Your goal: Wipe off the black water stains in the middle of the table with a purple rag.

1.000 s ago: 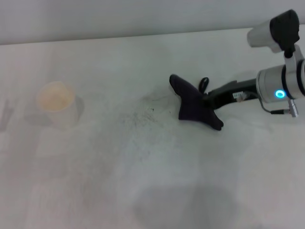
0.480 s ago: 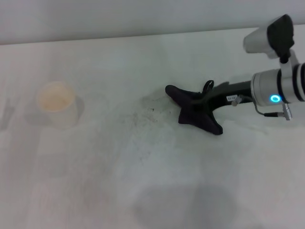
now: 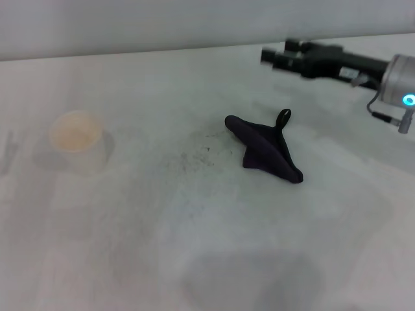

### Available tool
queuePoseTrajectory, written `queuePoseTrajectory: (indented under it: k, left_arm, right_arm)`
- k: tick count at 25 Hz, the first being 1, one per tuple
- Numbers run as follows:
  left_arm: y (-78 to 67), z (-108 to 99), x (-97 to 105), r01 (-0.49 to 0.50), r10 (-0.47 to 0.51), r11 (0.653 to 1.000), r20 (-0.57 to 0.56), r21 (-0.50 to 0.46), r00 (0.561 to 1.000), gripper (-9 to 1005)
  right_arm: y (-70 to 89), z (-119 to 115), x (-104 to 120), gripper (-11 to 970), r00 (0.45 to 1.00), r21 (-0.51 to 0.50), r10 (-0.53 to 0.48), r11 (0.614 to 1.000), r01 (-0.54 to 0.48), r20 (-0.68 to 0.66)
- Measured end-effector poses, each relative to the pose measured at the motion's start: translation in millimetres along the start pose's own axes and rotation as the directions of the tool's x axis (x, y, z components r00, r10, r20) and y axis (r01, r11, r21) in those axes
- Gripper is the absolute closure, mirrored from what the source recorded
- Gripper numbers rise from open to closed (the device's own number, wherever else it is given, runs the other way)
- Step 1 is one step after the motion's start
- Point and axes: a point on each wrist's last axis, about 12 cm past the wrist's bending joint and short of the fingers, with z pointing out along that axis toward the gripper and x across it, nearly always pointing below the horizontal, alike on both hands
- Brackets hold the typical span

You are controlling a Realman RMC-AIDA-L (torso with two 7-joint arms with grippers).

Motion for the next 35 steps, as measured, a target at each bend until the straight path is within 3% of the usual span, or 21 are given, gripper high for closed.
queuePoseTrajectory:
  k: [4, 6, 8, 10, 12, 14, 16, 20, 35]
  left_arm:
    - [1.3, 0.2, -0.9, -0.004, 0.004, 1.0, 0.004, -0.003, 1.0, 105]
    - [1.3, 1.0, -1.3, -0.004, 0.004, 1.0, 0.005, -0.002, 1.0, 105]
    - [1.7, 1.8, -1.9, -0.004, 0.004, 1.0, 0.007, -0.004, 1.0, 105]
    - [2.5, 2.3, -2.5, -0.001, 0.001, 1.0, 0.011, -0.013, 1.0, 105]
    - [3.6, 2.7, -3.1, 0.003, -0.003, 1.0, 0.016, -0.023, 1.0, 105]
    - [4.6, 3.6, -3.9, 0.008, -0.007, 0.999, 0.021, -0.033, 1.0, 105]
    - [5.2, 5.4, -3.7, 0.011, -0.01, 0.999, 0.016, -0.043, 1.0, 105]
    - [6.0, 12.0, -2.0, 0.018, -0.019, 0.998, -0.013, -0.066, 1.0, 104]
    - [5.7, 18.9, -1.1, 0.036, -0.039, 0.995, -0.029, -0.098, 0.999, 105]
  right_arm:
    - [-1.6, -18.0, 5.3, 132, 0.968, 0.001, 0.012, 1.0, -0.012, 0.252]
    - [-3.4, -28.0, 13.0, 132, 0.931, 0.061, -0.037, 0.998, 0.016, 0.364]
    - [-6.2, -38.5, 27.3, 130, 0.892, 0.183, -0.125, 0.982, 0.049, 0.434]
    - [-9.5, -47.2, 44.9, 130, 0.871, 0.338, -0.228, 0.938, 0.077, 0.435]
    - [-12.9, -54.3, 63.6, 130, 0.872, 0.491, -0.308, 0.866, 0.091, 0.381]
    - [-17.1, -59.4, 78.3, 130, 0.891, 0.598, -0.326, 0.797, 0.079, 0.316]
    - [-21.1, -64.3, 88.5, 130, 0.912, 0.653, -0.305, 0.755, 0.056, 0.275]
    - [-25.4, -73.3, 98.5, 130, 0.933, 0.681, -0.262, 0.732, 0.026, 0.247]
    - [-31.5, -65.8, 90.5, 129, 0.938, 0.677, -0.26, 0.735, 0.039, 0.229]
